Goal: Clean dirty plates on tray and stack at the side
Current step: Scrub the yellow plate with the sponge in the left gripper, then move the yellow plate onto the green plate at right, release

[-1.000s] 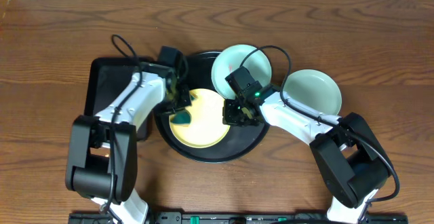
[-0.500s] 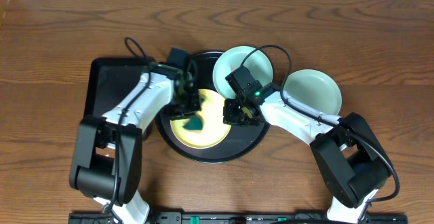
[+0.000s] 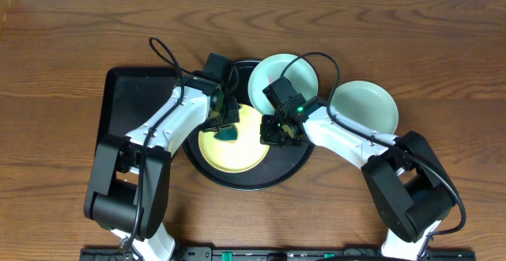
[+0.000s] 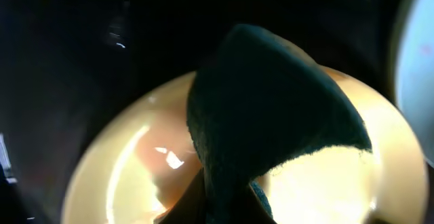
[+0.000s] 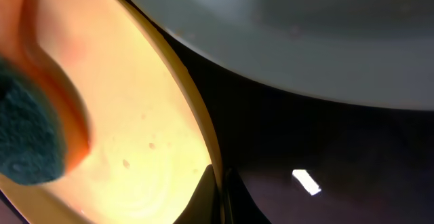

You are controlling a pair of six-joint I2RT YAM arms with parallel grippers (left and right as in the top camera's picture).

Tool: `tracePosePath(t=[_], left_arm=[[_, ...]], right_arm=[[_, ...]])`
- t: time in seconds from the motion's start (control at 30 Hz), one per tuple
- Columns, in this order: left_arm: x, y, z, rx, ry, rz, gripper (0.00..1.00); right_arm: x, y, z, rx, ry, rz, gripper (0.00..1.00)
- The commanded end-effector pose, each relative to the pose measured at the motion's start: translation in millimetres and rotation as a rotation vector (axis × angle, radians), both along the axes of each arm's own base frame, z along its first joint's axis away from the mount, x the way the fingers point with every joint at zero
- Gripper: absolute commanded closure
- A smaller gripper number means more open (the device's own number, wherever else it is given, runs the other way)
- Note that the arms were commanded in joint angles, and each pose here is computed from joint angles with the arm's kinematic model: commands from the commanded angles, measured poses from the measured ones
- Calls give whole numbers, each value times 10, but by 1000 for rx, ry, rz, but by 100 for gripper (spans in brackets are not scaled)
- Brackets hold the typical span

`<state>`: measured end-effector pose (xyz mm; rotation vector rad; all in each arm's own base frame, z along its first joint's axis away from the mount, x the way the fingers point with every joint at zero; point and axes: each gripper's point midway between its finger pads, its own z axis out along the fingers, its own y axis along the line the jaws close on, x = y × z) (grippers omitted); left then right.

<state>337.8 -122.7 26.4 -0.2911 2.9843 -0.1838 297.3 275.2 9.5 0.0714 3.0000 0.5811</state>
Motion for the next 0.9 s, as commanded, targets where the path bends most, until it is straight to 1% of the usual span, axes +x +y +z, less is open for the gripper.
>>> tracePosePath(t=[0.0, 0.17, 0.23, 0.37, 0.5, 0.63, 0.73, 0.87], left_arm=[[243, 192, 183, 98, -75, 76, 93], [393, 249, 606, 80, -124, 101, 93], [446, 340, 816, 73, -144, 125, 93], [482, 643, 1182, 77, -181, 167, 93], [431, 1025, 1342, 86, -195, 254, 93], [351, 1408, 1347, 99, -167, 353, 92], [292, 1619, 1327, 107, -144, 410, 93], [267, 1767, 1325, 110, -140, 450, 93]], right_arm=[[12, -10, -7, 7, 5, 9, 99], [0, 6, 0, 14, 2, 33, 99], [-22, 63, 26, 44, -3, 84, 99], [-32, 167, 120, 93, -25, 175, 99], [-1, 175, 273, 99, -78, 223, 99], [113, 39, 462, 19, -178, 196, 99], [218, -101, 677, -69, -292, 187, 99], [321, -263, 1050, -194, -471, 190, 99]])
